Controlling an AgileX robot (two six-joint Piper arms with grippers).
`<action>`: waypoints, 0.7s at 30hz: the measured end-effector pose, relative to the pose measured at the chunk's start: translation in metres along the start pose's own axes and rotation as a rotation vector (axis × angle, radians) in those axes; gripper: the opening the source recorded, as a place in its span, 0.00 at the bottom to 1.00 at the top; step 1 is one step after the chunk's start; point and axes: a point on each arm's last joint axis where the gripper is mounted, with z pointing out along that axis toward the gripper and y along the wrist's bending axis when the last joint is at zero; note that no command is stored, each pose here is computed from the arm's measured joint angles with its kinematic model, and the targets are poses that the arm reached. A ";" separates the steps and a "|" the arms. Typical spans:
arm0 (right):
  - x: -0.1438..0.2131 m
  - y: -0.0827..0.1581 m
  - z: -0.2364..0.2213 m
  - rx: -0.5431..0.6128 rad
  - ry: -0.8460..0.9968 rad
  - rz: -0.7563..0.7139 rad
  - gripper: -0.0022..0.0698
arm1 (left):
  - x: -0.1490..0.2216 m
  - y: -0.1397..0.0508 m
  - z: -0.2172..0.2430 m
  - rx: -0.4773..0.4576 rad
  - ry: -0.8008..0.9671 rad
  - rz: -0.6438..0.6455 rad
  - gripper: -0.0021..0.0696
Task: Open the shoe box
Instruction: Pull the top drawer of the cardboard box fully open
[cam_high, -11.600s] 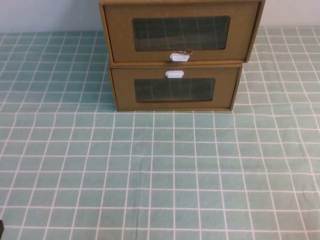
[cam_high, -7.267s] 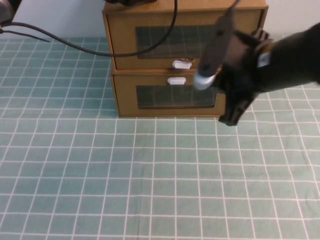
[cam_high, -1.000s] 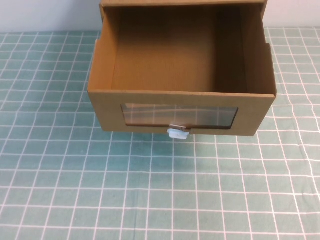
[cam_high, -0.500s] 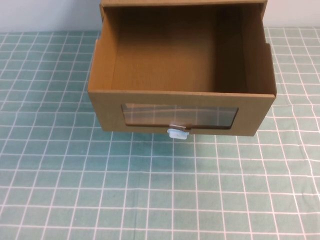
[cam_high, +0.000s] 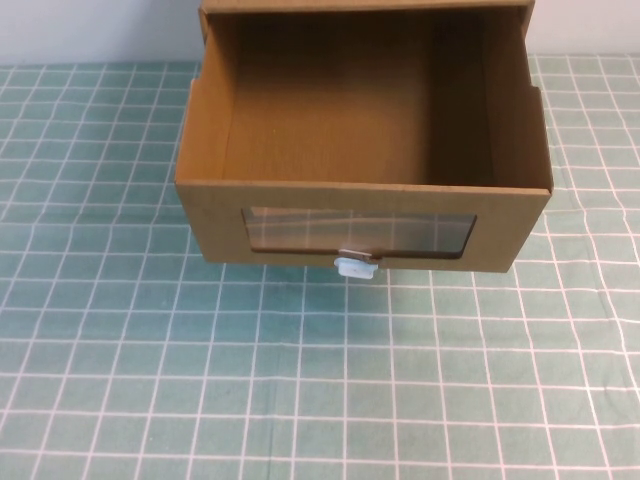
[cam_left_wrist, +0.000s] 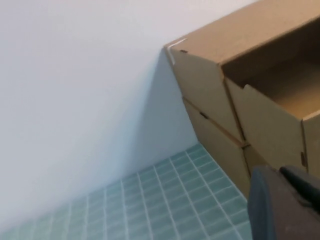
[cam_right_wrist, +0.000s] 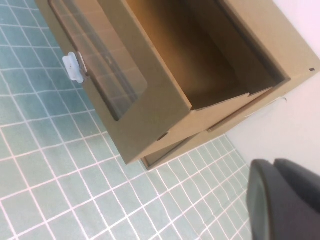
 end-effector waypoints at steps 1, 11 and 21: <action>0.000 0.000 0.000 0.000 0.000 0.000 0.01 | 0.008 -0.002 -0.001 -0.010 -0.001 -0.042 0.02; 0.000 0.000 0.000 0.000 0.000 0.000 0.01 | 0.111 -0.036 0.001 -0.030 0.178 -0.300 0.02; 0.000 0.000 0.000 0.002 0.002 -0.001 0.01 | 0.142 -0.049 0.000 -0.007 0.338 -0.405 0.02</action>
